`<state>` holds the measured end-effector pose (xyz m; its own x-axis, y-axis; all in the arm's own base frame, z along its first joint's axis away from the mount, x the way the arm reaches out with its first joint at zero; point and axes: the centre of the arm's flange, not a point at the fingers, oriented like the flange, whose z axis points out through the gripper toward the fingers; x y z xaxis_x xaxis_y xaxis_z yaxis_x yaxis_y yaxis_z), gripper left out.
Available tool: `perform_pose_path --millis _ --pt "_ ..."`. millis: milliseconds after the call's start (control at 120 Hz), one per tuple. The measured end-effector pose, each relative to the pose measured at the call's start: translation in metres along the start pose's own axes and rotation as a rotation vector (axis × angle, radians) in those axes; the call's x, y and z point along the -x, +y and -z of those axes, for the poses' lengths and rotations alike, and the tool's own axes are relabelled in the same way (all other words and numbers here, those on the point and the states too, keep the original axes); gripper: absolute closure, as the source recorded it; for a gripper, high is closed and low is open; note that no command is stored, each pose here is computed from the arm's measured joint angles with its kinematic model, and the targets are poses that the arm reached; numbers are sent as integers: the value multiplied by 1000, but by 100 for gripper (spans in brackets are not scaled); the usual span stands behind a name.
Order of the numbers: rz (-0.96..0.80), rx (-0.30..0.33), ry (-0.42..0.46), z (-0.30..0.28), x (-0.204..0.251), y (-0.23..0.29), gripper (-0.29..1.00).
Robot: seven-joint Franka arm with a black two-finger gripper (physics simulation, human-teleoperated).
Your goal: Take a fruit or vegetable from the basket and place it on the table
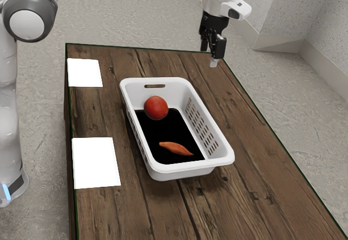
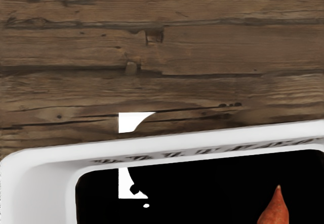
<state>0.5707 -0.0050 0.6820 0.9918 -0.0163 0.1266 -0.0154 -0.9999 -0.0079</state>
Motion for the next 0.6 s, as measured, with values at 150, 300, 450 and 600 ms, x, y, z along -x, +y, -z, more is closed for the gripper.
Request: perform_pose_path --millis 150,300,450,600 --pt "18 -1 -1 2 2 -11 1" --pt "-23 13 -84 -29 0 -10 1" --pt "-126 32 -172 -86 31 36 1" --pt "-213 44 -191 -120 61 76 1"
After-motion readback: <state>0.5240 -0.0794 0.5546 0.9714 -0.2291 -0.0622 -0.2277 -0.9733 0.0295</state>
